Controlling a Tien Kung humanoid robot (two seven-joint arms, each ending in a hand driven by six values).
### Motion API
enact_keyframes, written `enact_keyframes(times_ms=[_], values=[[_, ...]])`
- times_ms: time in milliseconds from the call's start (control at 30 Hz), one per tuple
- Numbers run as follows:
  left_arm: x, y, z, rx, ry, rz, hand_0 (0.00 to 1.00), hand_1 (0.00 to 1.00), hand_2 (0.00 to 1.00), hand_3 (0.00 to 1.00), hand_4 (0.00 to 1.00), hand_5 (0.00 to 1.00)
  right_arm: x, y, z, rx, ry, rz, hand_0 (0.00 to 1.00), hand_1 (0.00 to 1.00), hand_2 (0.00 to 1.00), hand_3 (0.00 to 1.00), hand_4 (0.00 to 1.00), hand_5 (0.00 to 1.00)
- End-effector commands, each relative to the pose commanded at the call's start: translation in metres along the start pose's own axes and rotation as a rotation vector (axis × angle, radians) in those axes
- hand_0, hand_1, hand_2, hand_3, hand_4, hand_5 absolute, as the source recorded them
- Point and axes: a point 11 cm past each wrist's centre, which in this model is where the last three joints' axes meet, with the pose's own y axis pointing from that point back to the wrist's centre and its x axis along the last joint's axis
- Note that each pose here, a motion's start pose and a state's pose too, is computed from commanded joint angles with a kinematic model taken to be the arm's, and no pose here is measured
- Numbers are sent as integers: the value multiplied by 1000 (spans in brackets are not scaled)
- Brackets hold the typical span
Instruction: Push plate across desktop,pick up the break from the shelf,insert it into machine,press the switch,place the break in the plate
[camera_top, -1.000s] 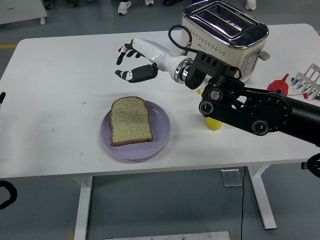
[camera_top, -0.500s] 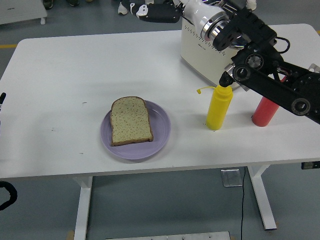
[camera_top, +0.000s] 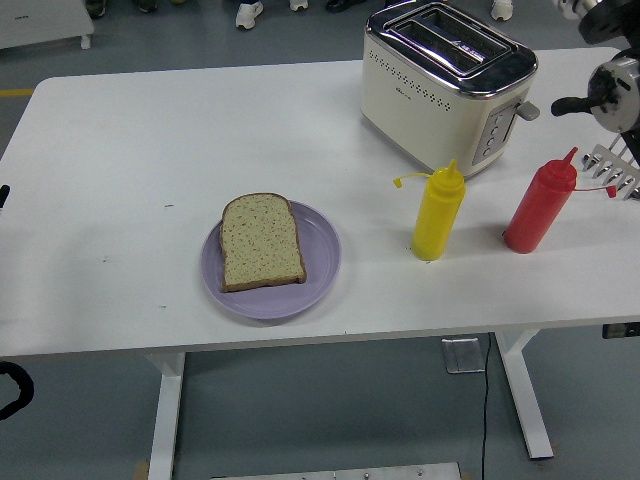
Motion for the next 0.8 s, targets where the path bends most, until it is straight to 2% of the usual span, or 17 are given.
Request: enact_keyframes(times_ms=[133,233,333,567,800], values=[[-1,0,0,-2,1,-1,814,861,922,849,647,998,45,18,8,-24,-113,103,821,800,805,801,431,530],[-1,0,0,-2,2,-2,814,861,922,849,646,998,65,28,14,-32,-166,155,820,797,801,791,425,541],[-2,-1,0,-2,2,-3,814,861,922,849,646,998,90,45,20,-35,-218,222,820,797,801,791,425,541],[-2,-1,0,-2,4,-3,815,861,922,849,646,998,130,86,42,-46,-293,343,820,795,800,788,428,542],[-3,-1,-1,-2,5,-6,815,861,922,849,647,998,152,129,74,-88,-371,442,819,794,799,785,432,542]])
